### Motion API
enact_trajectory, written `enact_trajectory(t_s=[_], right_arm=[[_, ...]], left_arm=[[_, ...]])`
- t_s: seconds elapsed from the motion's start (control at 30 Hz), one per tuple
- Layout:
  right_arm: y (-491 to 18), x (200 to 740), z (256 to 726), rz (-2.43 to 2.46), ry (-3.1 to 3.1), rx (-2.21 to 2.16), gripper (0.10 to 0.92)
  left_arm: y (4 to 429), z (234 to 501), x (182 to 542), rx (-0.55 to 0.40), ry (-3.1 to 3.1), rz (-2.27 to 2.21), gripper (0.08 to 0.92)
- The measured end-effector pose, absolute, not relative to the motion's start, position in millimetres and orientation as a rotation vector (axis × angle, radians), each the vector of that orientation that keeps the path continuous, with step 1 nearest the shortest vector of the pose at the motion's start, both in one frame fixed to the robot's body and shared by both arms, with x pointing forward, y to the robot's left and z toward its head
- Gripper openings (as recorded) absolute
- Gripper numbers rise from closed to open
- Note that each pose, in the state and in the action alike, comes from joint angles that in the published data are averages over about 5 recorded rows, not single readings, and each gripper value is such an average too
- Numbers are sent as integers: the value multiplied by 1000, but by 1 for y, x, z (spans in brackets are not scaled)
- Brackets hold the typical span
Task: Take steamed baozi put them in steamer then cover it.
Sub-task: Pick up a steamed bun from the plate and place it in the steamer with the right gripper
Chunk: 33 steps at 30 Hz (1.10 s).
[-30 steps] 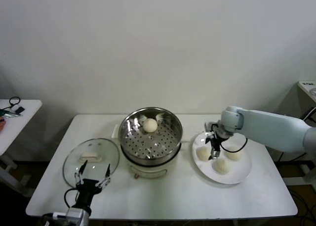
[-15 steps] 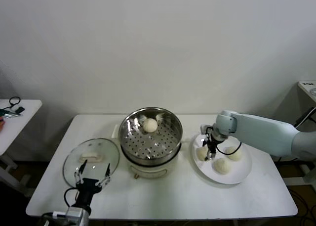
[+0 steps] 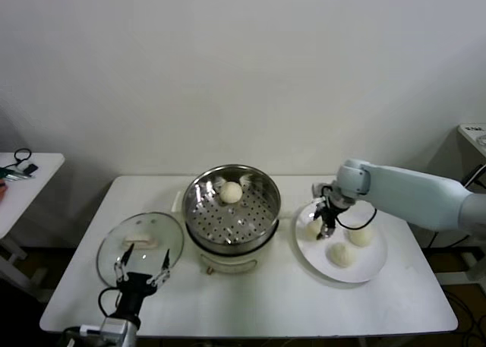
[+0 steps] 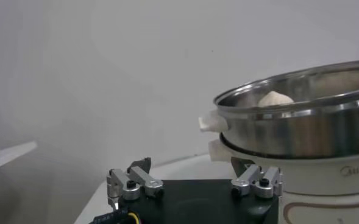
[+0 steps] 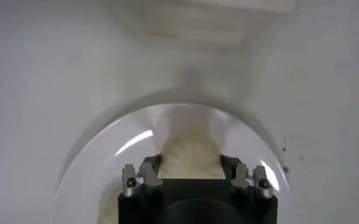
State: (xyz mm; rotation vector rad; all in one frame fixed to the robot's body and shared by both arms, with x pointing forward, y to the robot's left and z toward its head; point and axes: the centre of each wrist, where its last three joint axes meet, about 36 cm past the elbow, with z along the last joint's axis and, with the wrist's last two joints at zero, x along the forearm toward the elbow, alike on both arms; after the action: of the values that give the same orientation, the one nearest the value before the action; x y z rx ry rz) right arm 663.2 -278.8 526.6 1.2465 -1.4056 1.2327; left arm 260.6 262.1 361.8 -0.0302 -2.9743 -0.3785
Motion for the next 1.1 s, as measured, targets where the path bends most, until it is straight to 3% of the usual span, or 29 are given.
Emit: enact_trajectory(t_s=[0.3,0.6,0.8,1.1], right_arm=[[-245,672,644,1335,-1426,1295,662],[-150,656,733,1390,-1504,1379,662],[-78,643,736,1414,-1497,1428,662],[-2,629,684,1432,-1451,1447,663]], left_arm=[[258,368,261,-49,-2989,-380,823],[256,374,262,-63,-3002,-384,823],[255,377,259,-67,-3004,-389,823],[256,380,255,-62,-3001,-391,823]])
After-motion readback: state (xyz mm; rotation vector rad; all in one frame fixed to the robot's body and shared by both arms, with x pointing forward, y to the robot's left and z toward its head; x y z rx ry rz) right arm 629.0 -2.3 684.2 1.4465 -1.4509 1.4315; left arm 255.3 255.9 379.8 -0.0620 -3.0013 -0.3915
